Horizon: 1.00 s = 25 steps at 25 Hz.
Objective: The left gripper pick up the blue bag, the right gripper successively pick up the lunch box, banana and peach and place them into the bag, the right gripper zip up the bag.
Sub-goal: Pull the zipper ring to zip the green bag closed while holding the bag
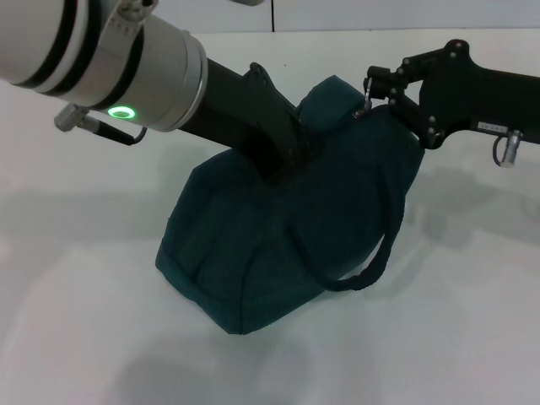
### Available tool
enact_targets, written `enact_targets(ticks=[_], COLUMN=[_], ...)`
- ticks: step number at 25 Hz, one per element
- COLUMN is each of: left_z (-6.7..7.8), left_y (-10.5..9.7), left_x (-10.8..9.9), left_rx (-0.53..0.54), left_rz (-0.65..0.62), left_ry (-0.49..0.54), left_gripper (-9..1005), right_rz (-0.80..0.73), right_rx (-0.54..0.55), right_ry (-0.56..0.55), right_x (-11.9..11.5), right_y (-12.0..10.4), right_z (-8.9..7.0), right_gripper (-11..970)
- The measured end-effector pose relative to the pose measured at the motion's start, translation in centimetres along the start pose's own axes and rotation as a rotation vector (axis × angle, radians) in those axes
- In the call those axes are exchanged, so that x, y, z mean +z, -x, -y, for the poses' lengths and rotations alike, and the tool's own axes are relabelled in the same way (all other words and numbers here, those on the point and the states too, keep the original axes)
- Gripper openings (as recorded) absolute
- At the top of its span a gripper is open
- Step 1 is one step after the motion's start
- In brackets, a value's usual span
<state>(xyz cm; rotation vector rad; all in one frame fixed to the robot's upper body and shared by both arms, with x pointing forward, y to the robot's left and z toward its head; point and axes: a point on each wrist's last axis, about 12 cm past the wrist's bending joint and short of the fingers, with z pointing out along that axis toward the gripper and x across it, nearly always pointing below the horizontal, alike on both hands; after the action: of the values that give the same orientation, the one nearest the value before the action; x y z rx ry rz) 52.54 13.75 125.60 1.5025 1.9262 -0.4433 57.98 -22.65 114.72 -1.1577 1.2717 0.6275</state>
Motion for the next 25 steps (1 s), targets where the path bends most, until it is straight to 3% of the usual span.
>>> enact_targets(ticks=[25], left_z=[-0.8], left_y=[-0.4], left_x=[-1.1], left_rx=[-0.051], left_rz=[0.044], left_ry=[0.020], left_gripper=[58], right_rz=[-0.029], right_rx=[0.006], right_ry=[-0.189], right_x=[-2.1], right_y=[-1.0], right_z=[1.6], right_gripper=[53])
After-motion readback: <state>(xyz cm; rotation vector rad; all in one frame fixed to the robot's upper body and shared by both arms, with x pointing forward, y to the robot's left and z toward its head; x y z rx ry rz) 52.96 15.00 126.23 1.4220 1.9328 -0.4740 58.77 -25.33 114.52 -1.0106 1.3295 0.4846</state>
